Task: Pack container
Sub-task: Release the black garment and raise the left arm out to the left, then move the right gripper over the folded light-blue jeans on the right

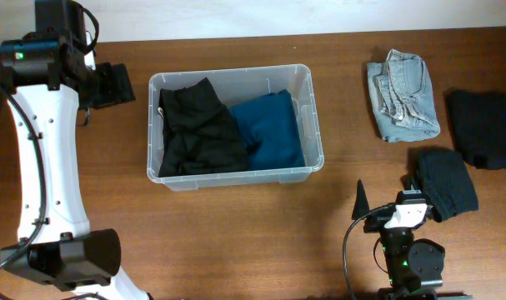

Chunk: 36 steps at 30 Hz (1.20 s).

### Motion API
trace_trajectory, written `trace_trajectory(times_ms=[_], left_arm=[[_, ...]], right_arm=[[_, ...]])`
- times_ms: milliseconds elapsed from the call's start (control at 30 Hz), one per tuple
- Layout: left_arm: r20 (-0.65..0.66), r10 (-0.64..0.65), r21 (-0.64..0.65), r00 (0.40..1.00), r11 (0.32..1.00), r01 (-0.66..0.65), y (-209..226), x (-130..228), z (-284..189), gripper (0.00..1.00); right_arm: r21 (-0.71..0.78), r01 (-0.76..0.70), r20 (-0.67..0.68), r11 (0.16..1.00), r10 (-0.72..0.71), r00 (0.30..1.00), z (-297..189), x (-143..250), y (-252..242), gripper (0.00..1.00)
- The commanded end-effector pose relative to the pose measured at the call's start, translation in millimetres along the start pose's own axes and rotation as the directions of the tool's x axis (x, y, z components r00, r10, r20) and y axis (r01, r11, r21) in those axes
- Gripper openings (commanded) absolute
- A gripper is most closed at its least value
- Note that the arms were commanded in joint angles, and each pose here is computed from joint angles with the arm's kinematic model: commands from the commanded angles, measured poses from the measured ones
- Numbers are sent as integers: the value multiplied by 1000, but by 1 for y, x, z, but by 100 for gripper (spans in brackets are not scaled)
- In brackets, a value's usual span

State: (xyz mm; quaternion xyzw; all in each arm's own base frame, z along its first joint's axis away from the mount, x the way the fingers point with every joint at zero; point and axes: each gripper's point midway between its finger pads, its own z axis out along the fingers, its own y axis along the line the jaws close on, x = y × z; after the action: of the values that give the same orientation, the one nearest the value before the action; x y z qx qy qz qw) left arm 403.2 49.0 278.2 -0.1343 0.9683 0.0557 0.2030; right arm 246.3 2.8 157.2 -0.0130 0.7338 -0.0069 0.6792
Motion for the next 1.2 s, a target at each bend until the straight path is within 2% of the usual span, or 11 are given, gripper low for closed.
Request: trace_trajectory(times_ms=[0,133,300,467,567,700,900,1033,1167], left_arm=[[35,-27,-3,999,1000,27,5,-3,-13,99],[35,-27,-3,999,1000,27,5,-3,-13,99],[35,-27,-3,999,1000,27,5,-3,-13,99],[35,-27,-3,999,1000,27,5,-3,-13,99],[35,-27,-3,999,1000,27,5,-3,-13,99],[35,-27,-3,999,1000,27,5,-3,-13,100],[35,-27,-3,999,1000,27,5,-3,-13,99],[35,-27,-3,999,1000,27,5,-3,-13,99],[35,-27,-3,999,1000,27,5,-3,-13,100]], right_arm=[[-8,0,-2,1000,0,1000,0,2,2,98],[-30,-20,0,999,20,1000,0,1,6,98],[-133,-176,-12,975,176,984,-2,-1,23,98],[-243,-427,-80,871,421,904,-6,-6,44,98],[-307,-505,-139,806,488,862,-10,-8,58,98],[-462,-473,-157,750,456,876,-22,-21,83,98],[-582,-349,13,735,437,899,-44,-89,88,98],[-532,-296,71,793,390,918,-55,-129,78,98],[-362,-273,55,891,313,948,-51,-159,53,98]])
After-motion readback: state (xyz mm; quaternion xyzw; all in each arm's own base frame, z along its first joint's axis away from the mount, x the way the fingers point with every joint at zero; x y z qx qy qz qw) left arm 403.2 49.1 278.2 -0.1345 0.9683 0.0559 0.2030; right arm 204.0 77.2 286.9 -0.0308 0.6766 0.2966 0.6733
